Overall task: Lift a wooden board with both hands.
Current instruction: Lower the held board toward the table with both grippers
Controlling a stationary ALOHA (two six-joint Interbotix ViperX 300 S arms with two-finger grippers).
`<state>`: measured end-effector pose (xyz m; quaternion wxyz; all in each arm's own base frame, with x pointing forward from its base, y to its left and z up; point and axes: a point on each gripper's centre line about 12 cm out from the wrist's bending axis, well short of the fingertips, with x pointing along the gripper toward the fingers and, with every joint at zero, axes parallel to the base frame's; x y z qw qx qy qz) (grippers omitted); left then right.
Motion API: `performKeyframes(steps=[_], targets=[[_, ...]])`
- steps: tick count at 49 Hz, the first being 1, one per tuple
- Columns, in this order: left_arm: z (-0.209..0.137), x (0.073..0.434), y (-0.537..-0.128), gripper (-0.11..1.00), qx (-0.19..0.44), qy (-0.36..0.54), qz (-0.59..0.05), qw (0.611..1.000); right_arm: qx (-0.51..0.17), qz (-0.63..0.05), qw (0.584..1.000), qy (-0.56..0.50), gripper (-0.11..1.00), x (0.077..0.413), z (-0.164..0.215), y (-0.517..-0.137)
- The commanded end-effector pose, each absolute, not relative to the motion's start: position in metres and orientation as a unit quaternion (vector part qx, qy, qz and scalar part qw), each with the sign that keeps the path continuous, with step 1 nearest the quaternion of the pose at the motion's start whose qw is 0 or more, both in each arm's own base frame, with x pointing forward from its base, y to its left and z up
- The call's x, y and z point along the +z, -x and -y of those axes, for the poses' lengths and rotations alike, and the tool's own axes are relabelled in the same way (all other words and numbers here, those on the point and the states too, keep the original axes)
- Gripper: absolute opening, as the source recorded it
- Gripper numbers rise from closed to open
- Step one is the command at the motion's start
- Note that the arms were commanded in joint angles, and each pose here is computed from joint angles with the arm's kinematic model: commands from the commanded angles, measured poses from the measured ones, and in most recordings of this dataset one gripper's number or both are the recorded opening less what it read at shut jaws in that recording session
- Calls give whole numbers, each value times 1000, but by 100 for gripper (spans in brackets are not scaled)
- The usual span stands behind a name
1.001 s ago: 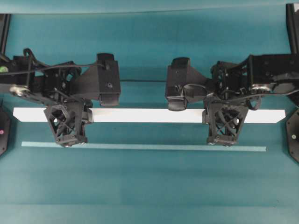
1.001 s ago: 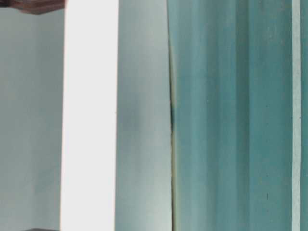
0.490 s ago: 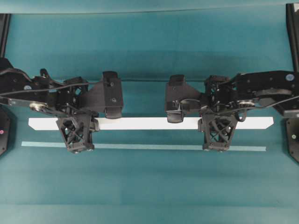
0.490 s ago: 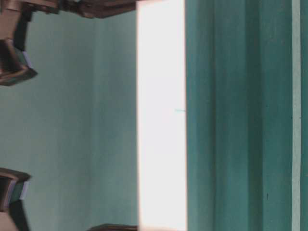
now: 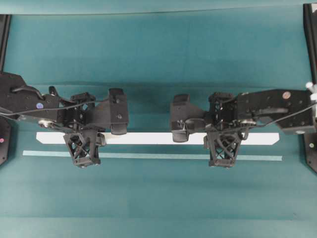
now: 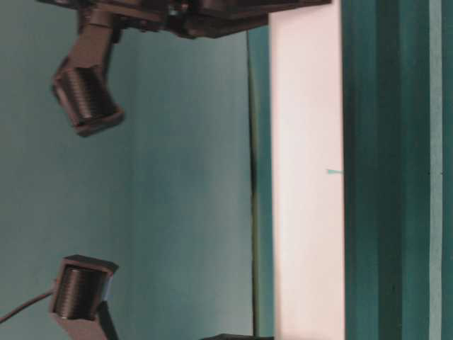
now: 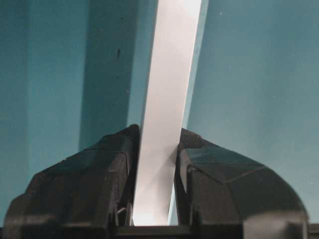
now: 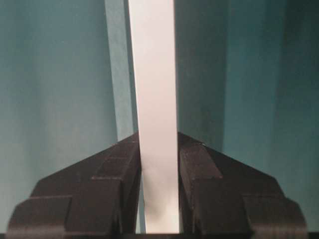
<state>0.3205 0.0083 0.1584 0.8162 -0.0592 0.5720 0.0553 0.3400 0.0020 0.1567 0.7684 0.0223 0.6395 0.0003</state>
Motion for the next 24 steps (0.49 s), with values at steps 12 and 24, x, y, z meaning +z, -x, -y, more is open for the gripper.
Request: performKeyframes(steps=[12,24], targets=[[-9,145,-324,18,73,88,-557,823,8,-636,772,-17,21,132,-9,-338],[-1,125,-319,18,73,96,-562,818,8,-638,770,-17,21,120,-9,-333]])
